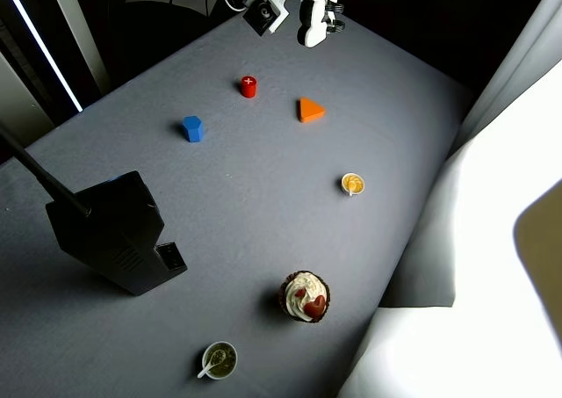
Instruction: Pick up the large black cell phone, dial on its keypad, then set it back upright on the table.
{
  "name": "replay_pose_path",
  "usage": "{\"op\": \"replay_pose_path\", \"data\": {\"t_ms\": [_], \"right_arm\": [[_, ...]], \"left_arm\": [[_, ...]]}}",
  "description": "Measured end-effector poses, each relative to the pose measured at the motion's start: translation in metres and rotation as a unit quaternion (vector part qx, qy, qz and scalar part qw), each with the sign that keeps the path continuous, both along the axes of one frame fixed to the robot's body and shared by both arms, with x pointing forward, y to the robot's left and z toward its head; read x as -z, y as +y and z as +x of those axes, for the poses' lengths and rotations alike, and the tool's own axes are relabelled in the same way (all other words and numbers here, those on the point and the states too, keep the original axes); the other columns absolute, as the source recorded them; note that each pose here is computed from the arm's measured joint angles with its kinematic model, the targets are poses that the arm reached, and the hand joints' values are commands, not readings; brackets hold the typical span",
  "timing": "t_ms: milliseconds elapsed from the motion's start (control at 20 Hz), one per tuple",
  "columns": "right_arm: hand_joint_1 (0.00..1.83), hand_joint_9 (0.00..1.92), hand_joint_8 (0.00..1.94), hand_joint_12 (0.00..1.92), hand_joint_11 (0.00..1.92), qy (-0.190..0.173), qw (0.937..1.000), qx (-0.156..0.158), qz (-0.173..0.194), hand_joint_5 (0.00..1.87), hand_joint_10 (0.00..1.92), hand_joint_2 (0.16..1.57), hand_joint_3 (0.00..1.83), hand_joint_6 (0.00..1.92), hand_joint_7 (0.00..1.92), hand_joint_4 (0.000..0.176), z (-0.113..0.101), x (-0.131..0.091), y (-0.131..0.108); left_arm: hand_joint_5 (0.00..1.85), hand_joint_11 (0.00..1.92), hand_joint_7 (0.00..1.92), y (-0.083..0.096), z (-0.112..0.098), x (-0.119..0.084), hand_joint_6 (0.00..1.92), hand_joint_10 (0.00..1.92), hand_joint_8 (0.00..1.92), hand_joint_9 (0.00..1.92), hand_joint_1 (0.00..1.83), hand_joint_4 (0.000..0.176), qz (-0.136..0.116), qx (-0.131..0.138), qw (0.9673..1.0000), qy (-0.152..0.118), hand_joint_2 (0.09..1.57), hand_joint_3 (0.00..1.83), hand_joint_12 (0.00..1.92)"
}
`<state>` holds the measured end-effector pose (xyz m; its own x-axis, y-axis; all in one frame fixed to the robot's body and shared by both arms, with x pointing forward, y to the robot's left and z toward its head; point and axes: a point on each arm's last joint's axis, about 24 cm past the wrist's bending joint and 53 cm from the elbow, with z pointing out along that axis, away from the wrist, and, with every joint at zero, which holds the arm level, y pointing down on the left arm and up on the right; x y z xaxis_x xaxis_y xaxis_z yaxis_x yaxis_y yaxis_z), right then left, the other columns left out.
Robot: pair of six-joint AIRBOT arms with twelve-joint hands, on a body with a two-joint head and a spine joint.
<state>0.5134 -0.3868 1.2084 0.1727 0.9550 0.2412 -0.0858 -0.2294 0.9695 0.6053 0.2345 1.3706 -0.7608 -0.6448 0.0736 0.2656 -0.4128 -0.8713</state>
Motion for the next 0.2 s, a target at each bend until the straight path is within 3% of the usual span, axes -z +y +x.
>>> {"op": "replay_pose_path", "data": {"t_ms": [200], "right_arm": [[0.06,0.00,0.00,0.03,0.03,0.004,0.9999,0.000,-0.010,0.00,0.00,0.93,0.00,0.00,0.00,0.084,-0.0001,0.0022,0.0003]], "left_arm": [[0.18,0.00,0.19,0.0006,0.0003,-0.0001,0.00,0.00,0.00,0.18,0.00,0.003,0.000,-0.001,1.0000,0.000,1.18,0.00,0.39]]}}
